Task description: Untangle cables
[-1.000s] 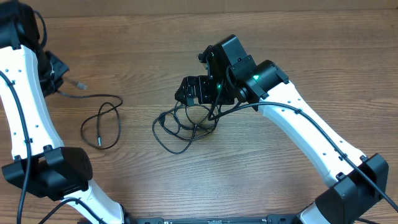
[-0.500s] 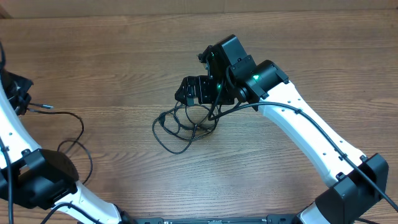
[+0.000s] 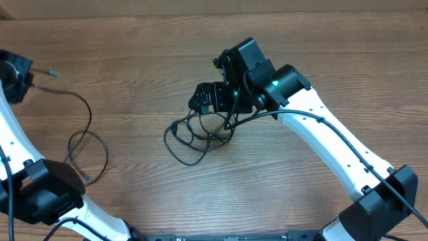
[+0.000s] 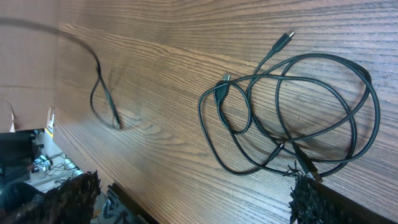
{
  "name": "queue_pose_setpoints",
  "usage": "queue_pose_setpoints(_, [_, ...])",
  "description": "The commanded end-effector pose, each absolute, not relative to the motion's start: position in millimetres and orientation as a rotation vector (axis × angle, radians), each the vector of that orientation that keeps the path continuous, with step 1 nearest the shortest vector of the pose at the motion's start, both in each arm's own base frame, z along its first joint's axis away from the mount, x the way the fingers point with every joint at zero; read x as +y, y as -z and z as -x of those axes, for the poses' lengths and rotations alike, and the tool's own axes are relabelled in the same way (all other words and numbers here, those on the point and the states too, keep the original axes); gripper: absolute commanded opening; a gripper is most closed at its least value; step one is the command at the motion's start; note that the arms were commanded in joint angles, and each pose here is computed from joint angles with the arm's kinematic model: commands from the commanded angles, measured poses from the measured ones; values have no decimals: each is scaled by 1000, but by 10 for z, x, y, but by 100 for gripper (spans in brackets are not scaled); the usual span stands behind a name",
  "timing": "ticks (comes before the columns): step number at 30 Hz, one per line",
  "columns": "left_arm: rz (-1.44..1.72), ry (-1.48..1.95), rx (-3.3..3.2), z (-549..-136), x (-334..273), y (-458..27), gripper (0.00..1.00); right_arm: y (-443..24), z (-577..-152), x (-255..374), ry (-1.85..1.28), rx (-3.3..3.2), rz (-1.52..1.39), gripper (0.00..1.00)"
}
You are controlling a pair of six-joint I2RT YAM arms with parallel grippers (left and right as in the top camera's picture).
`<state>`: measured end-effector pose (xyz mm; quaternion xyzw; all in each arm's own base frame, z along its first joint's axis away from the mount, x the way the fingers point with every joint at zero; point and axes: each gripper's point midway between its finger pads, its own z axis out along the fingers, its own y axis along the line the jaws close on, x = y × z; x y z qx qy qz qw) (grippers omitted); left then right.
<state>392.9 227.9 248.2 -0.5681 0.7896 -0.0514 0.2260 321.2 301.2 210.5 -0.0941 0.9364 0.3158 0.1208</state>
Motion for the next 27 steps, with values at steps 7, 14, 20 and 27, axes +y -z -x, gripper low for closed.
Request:
queue_pose_setpoints(7, [1200,574,1966,-4731,2051,-3158,4,-2172,-3269,3029,-910,2697,329,100])
queue_pose_setpoints(14, [1316,319,1981,-4595,2236,-2968,4,-2177,-3276,3034,-911,2693,330,100])
queue_pose_setpoints(20, [1407,81,2162,-4354,2122,-2518,4,-2192,-3297,3048,-917,2680,332,100])
queue_pose_setpoints(27, [1469,58,2383,-4236,1809,-2019,4,-2194,-3299,3050,-917,2678,332,100])
